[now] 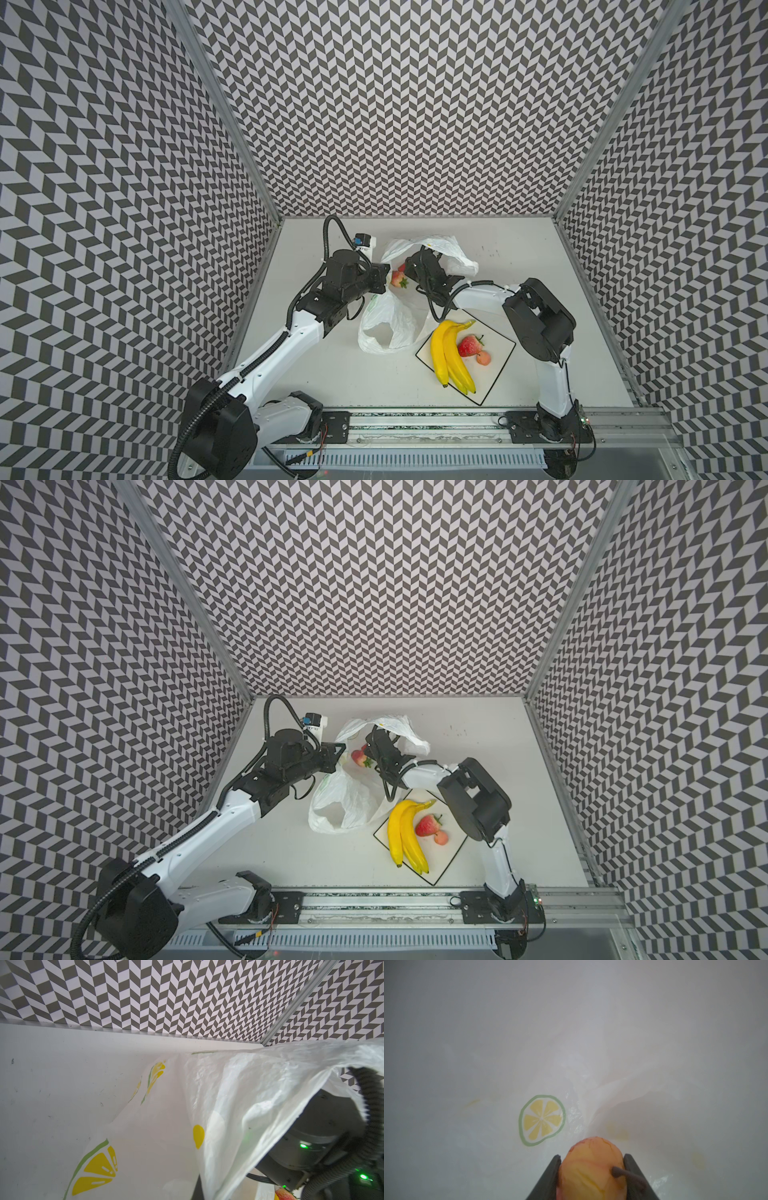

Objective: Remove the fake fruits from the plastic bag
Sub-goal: 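Lift the pear out of the bag and carry it toward the mat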

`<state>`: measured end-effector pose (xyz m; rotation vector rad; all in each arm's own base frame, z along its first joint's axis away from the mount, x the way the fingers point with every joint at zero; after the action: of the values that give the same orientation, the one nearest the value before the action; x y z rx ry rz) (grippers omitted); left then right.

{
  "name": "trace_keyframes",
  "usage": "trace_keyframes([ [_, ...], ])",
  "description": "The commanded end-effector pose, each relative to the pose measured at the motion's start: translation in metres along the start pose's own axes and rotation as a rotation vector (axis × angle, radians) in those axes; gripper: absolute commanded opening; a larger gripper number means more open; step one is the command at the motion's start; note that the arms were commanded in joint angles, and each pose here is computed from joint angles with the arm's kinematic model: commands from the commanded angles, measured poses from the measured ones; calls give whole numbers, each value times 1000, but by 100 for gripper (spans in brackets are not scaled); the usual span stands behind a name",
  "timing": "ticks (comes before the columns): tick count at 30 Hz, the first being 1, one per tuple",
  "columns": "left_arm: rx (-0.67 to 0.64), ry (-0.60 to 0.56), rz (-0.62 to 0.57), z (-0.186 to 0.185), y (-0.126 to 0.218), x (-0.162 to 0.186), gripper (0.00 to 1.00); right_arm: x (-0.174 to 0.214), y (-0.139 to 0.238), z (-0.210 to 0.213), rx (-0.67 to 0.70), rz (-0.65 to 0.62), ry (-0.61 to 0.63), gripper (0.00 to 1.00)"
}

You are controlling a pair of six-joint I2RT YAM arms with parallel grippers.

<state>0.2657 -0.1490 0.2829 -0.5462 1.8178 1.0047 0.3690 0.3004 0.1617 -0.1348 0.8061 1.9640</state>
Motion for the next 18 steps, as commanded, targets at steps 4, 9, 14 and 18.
trace_keyframes([
  [4,-26,4,-45,3,3,-5,0,-8,38,14,-189,84,163,27],
  [9,-38,3,-49,7,4,-6,0,-3,63,21,-338,232,346,27],
  [14,-61,6,-61,12,3,-11,0,4,84,18,-420,386,526,28],
  [18,-56,-6,-63,13,1,-15,0,5,101,18,-461,448,655,28],
])
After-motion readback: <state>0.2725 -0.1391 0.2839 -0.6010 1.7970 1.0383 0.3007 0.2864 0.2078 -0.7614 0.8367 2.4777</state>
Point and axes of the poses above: each gripper's point midway between its finger pads, its own y axis back along the fingers, its own z axis along the line the jaws close on, x = y × z, the point moved 10 cm from there along y, back along the fingers, and after that the axes turned 13 degrees about -y, right-handed, at the moved point
